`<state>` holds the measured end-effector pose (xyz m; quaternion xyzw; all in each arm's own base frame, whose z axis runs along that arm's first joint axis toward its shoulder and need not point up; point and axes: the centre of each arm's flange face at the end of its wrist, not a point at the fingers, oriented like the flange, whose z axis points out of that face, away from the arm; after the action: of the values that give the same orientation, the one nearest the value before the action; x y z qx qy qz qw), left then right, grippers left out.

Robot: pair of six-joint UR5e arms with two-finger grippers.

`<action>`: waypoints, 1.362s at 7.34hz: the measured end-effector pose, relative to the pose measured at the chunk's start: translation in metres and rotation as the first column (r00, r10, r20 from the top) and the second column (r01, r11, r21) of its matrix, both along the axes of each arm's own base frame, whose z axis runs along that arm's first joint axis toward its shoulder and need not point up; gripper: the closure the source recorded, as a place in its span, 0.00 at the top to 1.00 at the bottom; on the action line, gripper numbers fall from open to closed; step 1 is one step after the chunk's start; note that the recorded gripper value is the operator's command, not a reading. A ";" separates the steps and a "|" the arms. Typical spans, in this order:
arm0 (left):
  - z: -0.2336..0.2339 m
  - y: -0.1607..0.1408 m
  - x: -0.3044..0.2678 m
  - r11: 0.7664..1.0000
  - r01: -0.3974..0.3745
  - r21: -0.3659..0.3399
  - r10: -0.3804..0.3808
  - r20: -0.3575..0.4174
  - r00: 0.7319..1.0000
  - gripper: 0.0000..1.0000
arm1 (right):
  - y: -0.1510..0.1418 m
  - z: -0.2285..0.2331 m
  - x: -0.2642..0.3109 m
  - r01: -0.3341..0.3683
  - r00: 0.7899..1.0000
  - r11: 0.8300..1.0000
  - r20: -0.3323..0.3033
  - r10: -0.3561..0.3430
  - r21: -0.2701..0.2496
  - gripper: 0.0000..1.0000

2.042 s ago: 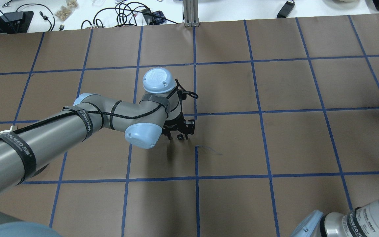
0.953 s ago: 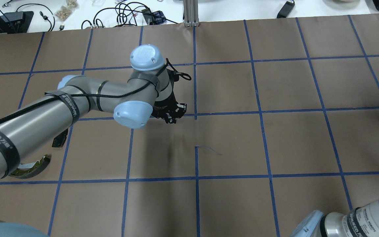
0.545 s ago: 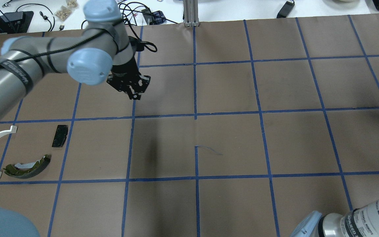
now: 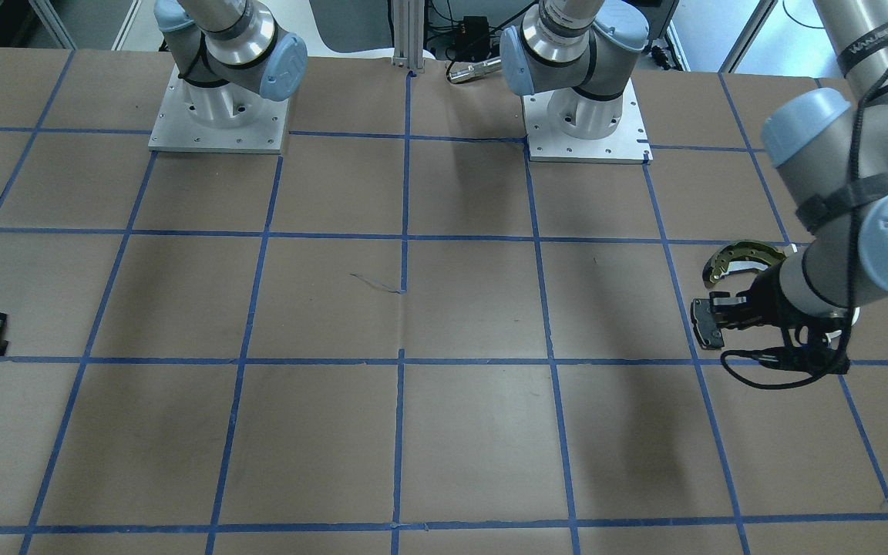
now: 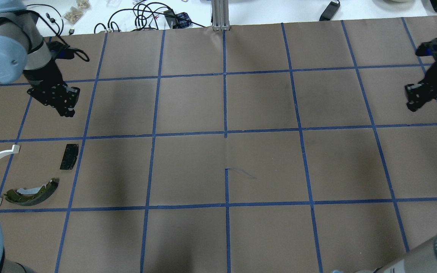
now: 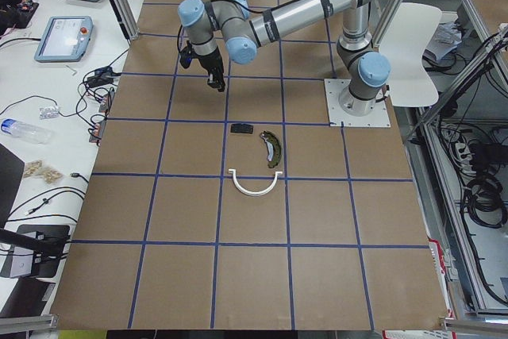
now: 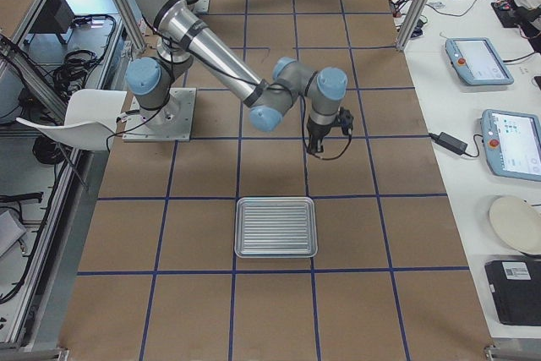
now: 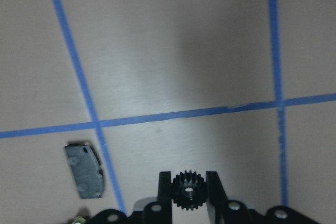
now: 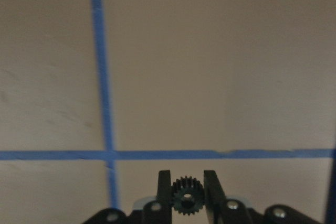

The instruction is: Place bearing gear from tray to pile

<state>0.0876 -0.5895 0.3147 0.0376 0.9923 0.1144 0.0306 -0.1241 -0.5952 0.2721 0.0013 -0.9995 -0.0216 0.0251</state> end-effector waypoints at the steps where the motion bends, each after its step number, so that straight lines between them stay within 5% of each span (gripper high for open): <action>1: -0.013 0.010 0.042 0.999 -0.037 0.020 0.037 -0.014 0.999 0.00 | -0.010 0.004 0.103 0.026 1.000 1.000 -0.001 -0.026 -0.002 0.04; 3: -0.044 0.031 0.088 0.995 -0.089 0.049 0.091 -0.038 0.995 0.00 | 0.013 -0.001 0.296 0.027 0.999 1.000 0.046 -0.027 -0.001 0.04; 6: -0.091 0.047 0.099 0.999 -0.048 0.011 0.049 -0.033 0.998 0.00 | 0.080 -0.026 0.453 -0.013 0.993 0.999 0.114 0.009 0.032 0.09; 7: -0.103 0.053 0.097 0.999 -0.040 0.013 0.041 -0.035 0.999 0.00 | 0.090 -0.043 0.479 -0.017 0.992 1.000 0.124 0.016 0.010 0.22; 8: -0.112 0.058 0.096 0.999 -0.041 0.021 0.042 -0.040 0.998 0.00 | 0.095 -0.060 0.497 -0.008 0.992 1.000 0.130 0.007 0.005 0.74; 9: -0.117 0.063 0.102 0.998 -0.053 0.029 0.054 -0.044 0.998 0.00 | 0.099 -0.072 0.506 0.009 0.991 1.000 0.133 -0.010 0.011 1.00; 10: -0.122 0.068 0.111 0.997 -0.071 0.034 0.073 -0.048 0.996 0.00 | 0.097 -0.075 0.507 0.032 0.991 0.999 0.132 -0.033 0.009 1.00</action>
<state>0.1989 -0.5220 0.1929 0.0052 0.9914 0.1304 0.0017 0.3826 -0.4985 0.1972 -0.0136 -0.9987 -0.0252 -0.0414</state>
